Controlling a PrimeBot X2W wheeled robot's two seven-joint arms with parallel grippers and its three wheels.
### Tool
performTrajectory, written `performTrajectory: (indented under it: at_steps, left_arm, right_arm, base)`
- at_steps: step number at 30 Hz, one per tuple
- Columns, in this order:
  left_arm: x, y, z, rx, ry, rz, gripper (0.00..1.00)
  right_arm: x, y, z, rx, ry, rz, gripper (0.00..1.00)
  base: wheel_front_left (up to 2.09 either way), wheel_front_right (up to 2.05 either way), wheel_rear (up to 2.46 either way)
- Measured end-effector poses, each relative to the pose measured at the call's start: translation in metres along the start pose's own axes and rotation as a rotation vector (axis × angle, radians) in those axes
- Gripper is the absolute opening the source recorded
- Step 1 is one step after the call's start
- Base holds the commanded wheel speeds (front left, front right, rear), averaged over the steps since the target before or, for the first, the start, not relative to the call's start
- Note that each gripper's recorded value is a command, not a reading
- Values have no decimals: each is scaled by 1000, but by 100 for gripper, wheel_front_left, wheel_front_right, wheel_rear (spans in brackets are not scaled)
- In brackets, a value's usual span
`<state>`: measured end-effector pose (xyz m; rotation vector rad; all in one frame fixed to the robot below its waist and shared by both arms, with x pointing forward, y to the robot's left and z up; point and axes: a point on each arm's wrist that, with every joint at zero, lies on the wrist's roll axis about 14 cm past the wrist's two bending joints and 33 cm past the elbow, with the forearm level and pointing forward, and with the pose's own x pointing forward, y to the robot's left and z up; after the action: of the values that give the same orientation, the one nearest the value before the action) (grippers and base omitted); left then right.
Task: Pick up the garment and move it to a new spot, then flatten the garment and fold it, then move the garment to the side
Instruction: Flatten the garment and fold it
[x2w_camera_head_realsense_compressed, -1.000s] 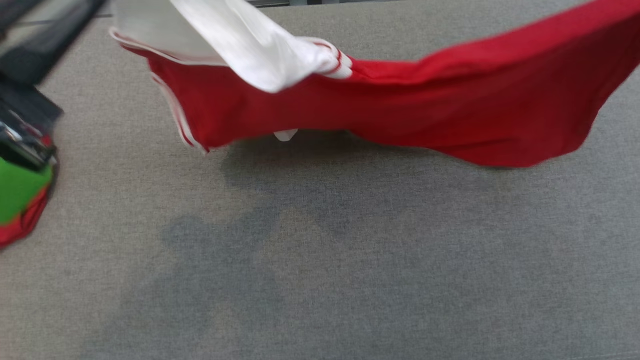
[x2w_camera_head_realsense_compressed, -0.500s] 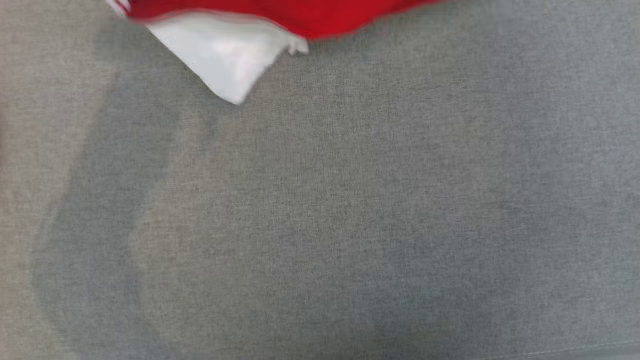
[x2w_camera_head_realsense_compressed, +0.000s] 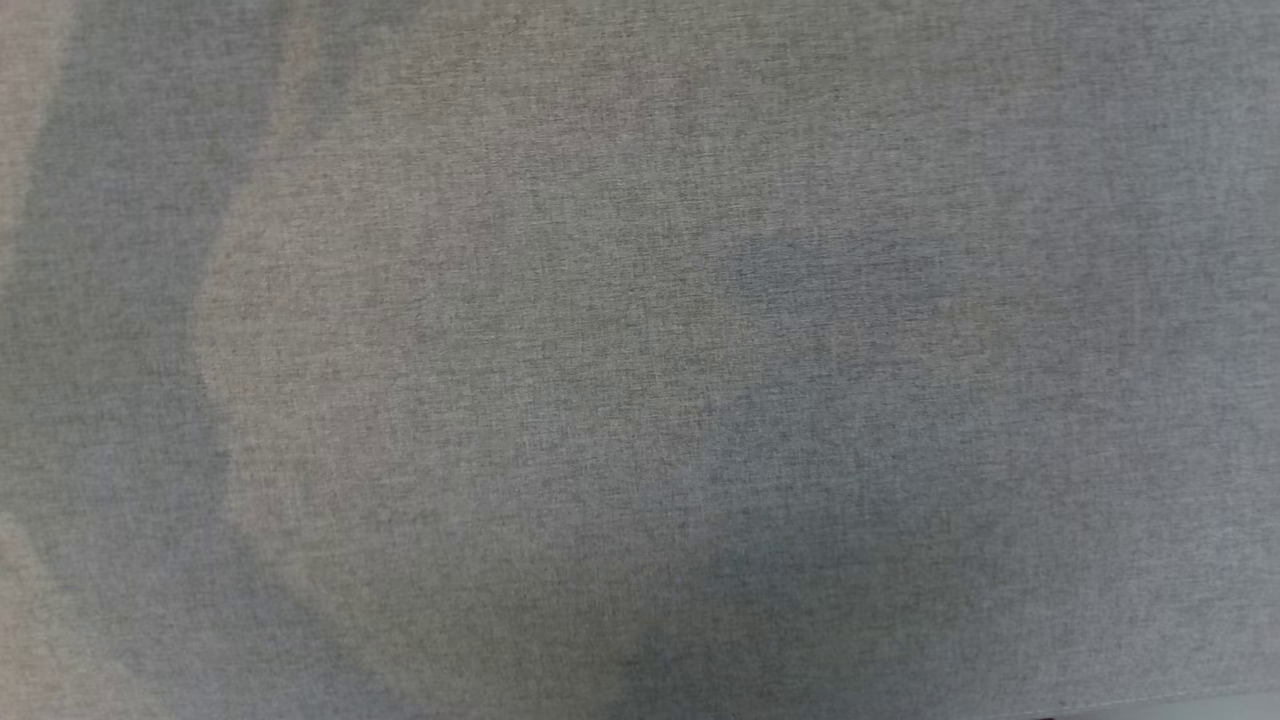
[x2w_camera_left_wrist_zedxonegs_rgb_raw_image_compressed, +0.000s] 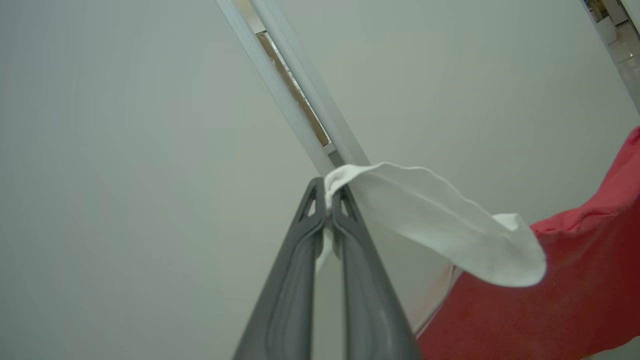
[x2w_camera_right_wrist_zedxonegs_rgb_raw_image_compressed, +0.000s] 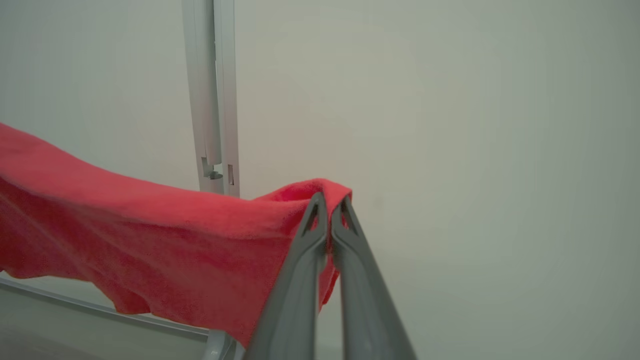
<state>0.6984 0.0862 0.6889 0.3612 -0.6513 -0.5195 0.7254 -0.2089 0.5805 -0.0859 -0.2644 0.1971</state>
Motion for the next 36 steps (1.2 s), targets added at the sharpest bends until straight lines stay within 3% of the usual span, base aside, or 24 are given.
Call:
performTrajectory:
  at_steps: [5,8,14,20,27,36]
  left_arm:
    - [-57,-29,-41,-100,118,-24,0]
    - [-93,-48,-42,-162,157,-33,0]
    - [-167,-75,-21,-341,236,6,0]
    - [-239,-129,7,-495,377,-68,0]
    - [-294,-165,34,-553,485,-105,0]
    - [-328,-190,69,-625,516,-73,0]
  right_arm:
    - [-32,23,-68,70,162,34,0]
    - [-56,23,-84,116,216,24,0]
    - [-119,4,-80,173,259,-19,0]
    - [-207,-11,-80,245,351,-92,0]
    - [-272,2,-68,299,401,-106,0]
    - [-334,2,-47,316,428,-141,0]
  base:
    - [0,0,0]
    - [0,0,0]
    - [0,0,0]
    - [0,0,0]
    - [0,0,0]
    - [0,0,0]
